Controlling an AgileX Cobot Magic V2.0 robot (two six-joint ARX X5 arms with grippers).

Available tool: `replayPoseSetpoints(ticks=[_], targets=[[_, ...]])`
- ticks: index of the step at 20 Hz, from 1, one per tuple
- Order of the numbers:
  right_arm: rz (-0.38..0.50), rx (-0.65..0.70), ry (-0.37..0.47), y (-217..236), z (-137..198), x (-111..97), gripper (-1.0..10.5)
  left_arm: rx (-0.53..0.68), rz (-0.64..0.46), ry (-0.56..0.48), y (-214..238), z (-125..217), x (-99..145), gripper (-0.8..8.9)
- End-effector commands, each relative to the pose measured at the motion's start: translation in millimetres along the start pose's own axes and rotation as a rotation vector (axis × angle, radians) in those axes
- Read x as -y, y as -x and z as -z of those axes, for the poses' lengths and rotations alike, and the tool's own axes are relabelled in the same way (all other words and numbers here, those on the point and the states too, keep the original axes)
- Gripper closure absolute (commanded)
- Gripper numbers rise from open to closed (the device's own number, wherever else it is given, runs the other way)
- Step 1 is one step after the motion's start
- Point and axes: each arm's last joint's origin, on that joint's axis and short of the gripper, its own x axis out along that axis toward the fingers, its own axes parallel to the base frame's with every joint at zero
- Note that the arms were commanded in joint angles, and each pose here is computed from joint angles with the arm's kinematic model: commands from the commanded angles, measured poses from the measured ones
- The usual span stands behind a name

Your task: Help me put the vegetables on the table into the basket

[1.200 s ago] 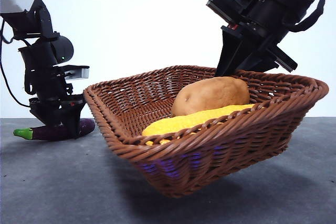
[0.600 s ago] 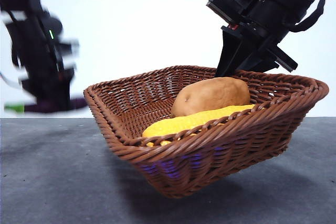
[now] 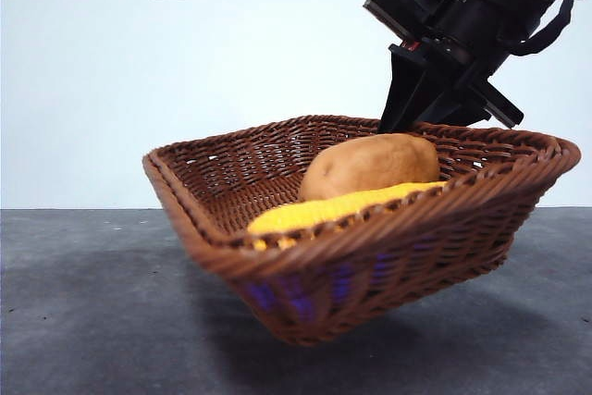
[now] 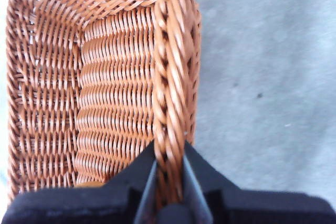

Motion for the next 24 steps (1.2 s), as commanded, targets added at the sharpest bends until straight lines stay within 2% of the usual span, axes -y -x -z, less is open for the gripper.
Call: replayPoseSetpoints(ticks=[1, 5, 8, 10, 14, 16, 21, 22, 23, 24], targets=[[-0.042, -0.008, -0.017, -0.6, 0.9, -1.7, 9.6, -0.121, 0.036, -0.038, -35.9, 7.8, 17.2, 8.19], [-0.053, -0.033, -0.026, -0.6, 3.4, -1.9, 9.6, -0.136, 0.085, -0.072, -94.9, 25.2, 32.6, 8.2], [-0.123, -0.058, -0.034, -0.5, 5.2, -4.2, 9.6, -0.162, 0.112, -0.09, -129.4, 24.5, 36.9, 8.2], [-0.137, -0.077, -0.024, -2.7, 7.2, -9.6, 9.6, -0.169, 0.128, -0.1, -151.1, 20.9, 39.8, 8.2], [-0.148, -0.098, -0.002, -6.4, 9.9, -18.6, 9.6, -0.258, 0.166, -0.106, -190.3, 26.5, 41.3, 8.2], [-0.142, -0.098, 0.001, -6.8, 9.9, -19.2, 9.6, -0.316, 0.178, -0.112, -199.8, 32.1, 41.2, 8.2], [-0.128, -0.074, -0.007, -7.0, 7.6, -19.1, 9.6, -0.399, 0.194, -0.211, -200.4, 40.3, 40.4, 8.13], [-0.127, -0.076, -0.007, -7.0, 7.8, -19.0, 9.6, -0.401, 0.194, -0.211, -200.3, 40.4, 40.4, 7.96], [-0.127, -0.076, -0.007, -7.0, 7.8, -19.0, 9.6, -0.4, 0.192, -0.206, -200.1, 40.5, 39.6, 6.74], [-0.127, -0.076, -0.006, -7.0, 7.8, -19.0, 9.6, -0.404, 0.188, -0.199, -199.4, 41.0, 37.5, 5.12]])
